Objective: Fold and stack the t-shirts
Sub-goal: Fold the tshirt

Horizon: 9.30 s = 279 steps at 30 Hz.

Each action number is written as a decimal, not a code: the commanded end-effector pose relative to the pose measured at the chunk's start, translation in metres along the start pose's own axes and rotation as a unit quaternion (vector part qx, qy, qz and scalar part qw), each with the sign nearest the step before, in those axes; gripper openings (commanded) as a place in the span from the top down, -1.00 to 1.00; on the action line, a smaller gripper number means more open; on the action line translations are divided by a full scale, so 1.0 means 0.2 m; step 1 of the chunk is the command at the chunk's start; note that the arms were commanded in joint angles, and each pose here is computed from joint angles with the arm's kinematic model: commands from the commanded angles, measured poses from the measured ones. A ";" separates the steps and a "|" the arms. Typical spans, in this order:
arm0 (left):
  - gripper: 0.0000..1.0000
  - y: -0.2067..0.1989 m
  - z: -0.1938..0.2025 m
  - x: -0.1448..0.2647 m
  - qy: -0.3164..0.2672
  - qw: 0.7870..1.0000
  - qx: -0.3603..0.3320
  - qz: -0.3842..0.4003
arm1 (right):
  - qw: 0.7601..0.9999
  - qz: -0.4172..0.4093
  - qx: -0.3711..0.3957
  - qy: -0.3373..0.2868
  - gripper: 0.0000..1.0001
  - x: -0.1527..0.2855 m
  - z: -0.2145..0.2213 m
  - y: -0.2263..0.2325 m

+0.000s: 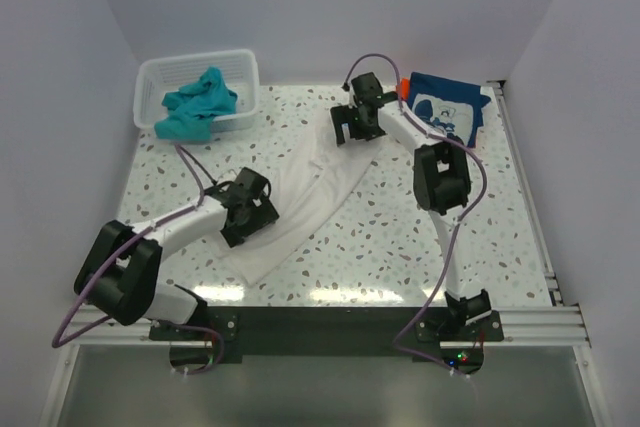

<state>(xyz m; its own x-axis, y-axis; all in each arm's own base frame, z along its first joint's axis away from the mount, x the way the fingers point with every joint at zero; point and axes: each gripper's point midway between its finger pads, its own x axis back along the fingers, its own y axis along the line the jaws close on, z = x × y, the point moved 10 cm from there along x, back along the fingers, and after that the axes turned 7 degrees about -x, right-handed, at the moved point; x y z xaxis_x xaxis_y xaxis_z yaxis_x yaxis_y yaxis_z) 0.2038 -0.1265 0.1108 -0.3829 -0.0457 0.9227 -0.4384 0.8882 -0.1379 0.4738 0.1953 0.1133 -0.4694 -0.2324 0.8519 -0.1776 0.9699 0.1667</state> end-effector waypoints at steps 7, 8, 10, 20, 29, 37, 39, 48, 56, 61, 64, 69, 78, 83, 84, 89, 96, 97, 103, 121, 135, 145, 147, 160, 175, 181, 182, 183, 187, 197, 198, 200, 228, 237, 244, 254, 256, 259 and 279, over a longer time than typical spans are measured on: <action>-1.00 -0.03 0.41 0.07 0.098 0.994 0.046 -0.003 | 0.998 -0.008 -0.001 0.069 -0.97 -0.23 0.06 0.00; -1.00 -0.05 0.42 0.08 0.097 0.994 0.054 0.002 | 0.998 -0.010 0.004 0.064 -0.97 -0.25 0.05 -0.01; -1.00 -0.10 0.47 0.12 0.094 0.995 0.041 0.013 | 0.998 -0.015 0.011 0.054 -0.97 -0.26 0.04 0.00; -1.00 -0.22 0.45 0.36 0.028 0.999 0.028 0.022 | 0.997 -0.064 0.031 -0.026 -0.98 -0.08 -0.17 0.08; -1.00 -0.08 0.37 0.45 -0.037 0.999 0.031 0.015 | 0.990 -0.111 0.036 -0.077 -0.98 0.33 -0.30 0.18; -1.00 -0.20 0.30 0.52 -0.065 0.987 -0.111 0.097 | 0.997 -0.055 -0.037 -0.028 -0.98 0.55 0.03 0.24; -1.00 -0.28 0.31 0.52 -0.056 0.971 -0.158 0.171 | 0.996 -0.063 -0.060 -0.019 -0.98 0.58 0.18 0.26; -1.00 -0.32 0.47 0.28 0.026 0.931 -0.300 0.208 | 0.994 -0.085 -0.053 0.038 -0.98 0.46 0.49 0.38; -1.00 -0.33 0.53 0.15 0.061 0.933 -0.300 0.190 | 0.995 -0.053 -0.043 0.069 -0.98 0.26 0.48 0.37; -1.00 -0.40 0.57 0.09 0.094 0.926 -0.302 0.205 | 0.995 -0.049 -0.049 0.079 -0.98 0.15 0.42 0.34; -1.00 -0.46 0.56 0.10 0.094 0.926 -0.299 0.210 | 0.994 -0.057 -0.056 0.078 -0.98 0.09 0.36 0.28; -1.00 -0.55 0.49 0.18 0.060 0.931 -0.295 0.205 | 0.993 -0.071 -0.057 0.078 -0.98 0.05 0.26 0.26; -1.00 -0.45 0.40 0.52 -0.003 0.907 -0.279 0.316 | 0.986 -0.168 -0.011 -0.011 -0.98 0.57 0.02 0.37; -1.00 -0.28 0.39 0.53 -0.019 0.931 -0.250 0.265 | 0.983 -0.180 -0.013 -0.039 -0.98 0.83 0.13 0.35; -1.00 -0.21 0.40 0.52 -0.006 0.945 -0.234 0.227 | 0.984 -0.169 -0.015 -0.045 -0.98 0.86 0.17 0.34; -1.00 -0.02 0.45 0.42 0.006 0.968 -0.197 0.158 | 0.993 -0.105 -0.032 -0.040 -0.98 1.02 0.62 0.30; -0.67 0.10 0.52 0.31 0.015 0.972 -0.164 0.167 | 1.000 -0.002 -0.024 0.006 -0.89 1.04 1.15 0.28; -0.60 0.09 0.52 0.30 0.015 0.973 -0.161 0.162 | 1.000 0.004 -0.010 0.022 -0.89 1.03 1.22 0.29; -0.19 0.05 0.53 0.23 0.019 0.974 -0.162 0.158 | 0.999 0.004 0.031 0.040 -0.81 0.99 1.36 0.39; 0.62 0.07 0.58 0.14 0.039 0.978 -0.151 0.139 | 0.997 0.023 0.038 0.060 -0.08 0.78 1.51 0.50; 1.00 0.12 0.59 0.11 0.044 0.984 -0.130 0.111 | 0.998 0.055 0.009 0.038 0.65 0.87 1.54 0.41; 1.00 0.12 0.60 0.10 0.053 0.984 -0.125 0.114 | 0.997 0.064 -0.001 0.042 1.00 0.90 1.59 0.34; 1.00 0.13 0.61 0.10 0.056 0.984 -0.124 0.114 | 0.997 0.057 -0.006 0.048 1.00 0.90 1.60 0.34; 1.00 0.15 0.65 0.20 0.092 0.971 -0.095 0.198 | 0.997 -0.042 -0.047 0.037 1.00 0.97 1.63 0.34; 1.00 -0.09 0.42 0.44 -0.015 0.973 -0.073 0.217 | 0.997 -0.048 -0.047 -0.038 1.00 1.11 1.46 0.39; 1.00 -0.19 0.22 0.42 -0.048 0.969 -0.076 0.231 | 0.993 -0.063 -0.064 -0.082 1.00 1.12 1.23 0.41; 1.00 -0.21 0.19 0.42 -0.055 0.968 -0.077 0.231 | 0.992 -0.080 -0.065 -0.075 1.00 1.12 1.21 0.42; 1.00 -0.23 0.15 0.43 -0.068 0.968 -0.080 0.226 | 0.992 -0.080 -0.067 -0.075 1.00 1.11 1.18 0.41; 1.00 -0.33 0.05 0.45 -0.090 0.966 -0.091 0.226 | 0.991 -0.072 -0.071 -0.089 1.00 1.08 1.04 0.40; 1.00 -0.50 -0.22 0.36 -0.086 0.970 -0.081 0.211 | 0.991 -0.068 -0.084 -0.079 1.00 0.99 0.79 0.34; 1.00 -0.50 -0.26 0.35 -0.088 0.970 -0.081 0.210 | 0.991 -0.064 -0.090 -0.078 1.00 0.97 0.76 0.32; 1.00 -0.54 -0.30 0.32 -0.080 0.970 -0.086 0.215 | 0.991 -0.067 -0.088 -0.070 1.00 0.94 0.72 0.33; 0.96 -0.70 -0.60 -0.05 -0.038 0.973 -0.107 0.201 | 0.990 -0.060 -0.118 -0.054 1.00 0.58 0.38 0.12; 0.25 -0.72 -0.61 -0.10 -0.029 0.974 -0.106 0.198 | 0.988 -0.047 -0.137 -0.043 0.79 0.45 0.36 0.09; -1.00 -0.71 -0.67 0.04 -0.061 0.975 -0.098 0.188 | 0.989 -0.042 -0.123 -0.070 -0.89 0.59 0.26 0.09; -1.00 -0.50 -0.56 0.28 -0.093 0.974 -0.068 0.195 | 0.985 -0.131 -0.087 -0.077 -0.98 0.83 0.42 0.17; -1.00 -0.41 -0.49 0.30 -0.094 0.976 -0.062 0.187 | 0.985 -0.146 -0.071 -0.061 -0.98 0.82 0.50 0.20; -1.00 -0.26 -0.38 0.32 -0.095 0.980 -0.047 0.167 | 0.983 -0.180 -0.022 -0.040 -0.97 0.81 0.59 0.32; -1.00 0.15 -0.09 0.32 -0.092 0.993 -0.028 0.074 | 0.975 -0.209 0.069 -0.038 -0.98 0.33 0.38 0.70</action>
<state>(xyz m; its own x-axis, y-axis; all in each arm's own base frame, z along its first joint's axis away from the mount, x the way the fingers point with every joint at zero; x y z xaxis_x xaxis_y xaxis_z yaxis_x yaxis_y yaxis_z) 0.1813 -0.0983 0.1747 -0.5885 0.0475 0.8071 -0.2908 0.9190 -0.2661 0.3249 0.3006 0.1302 -0.2966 -0.5646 0.7702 -0.4370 0.7974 0.4163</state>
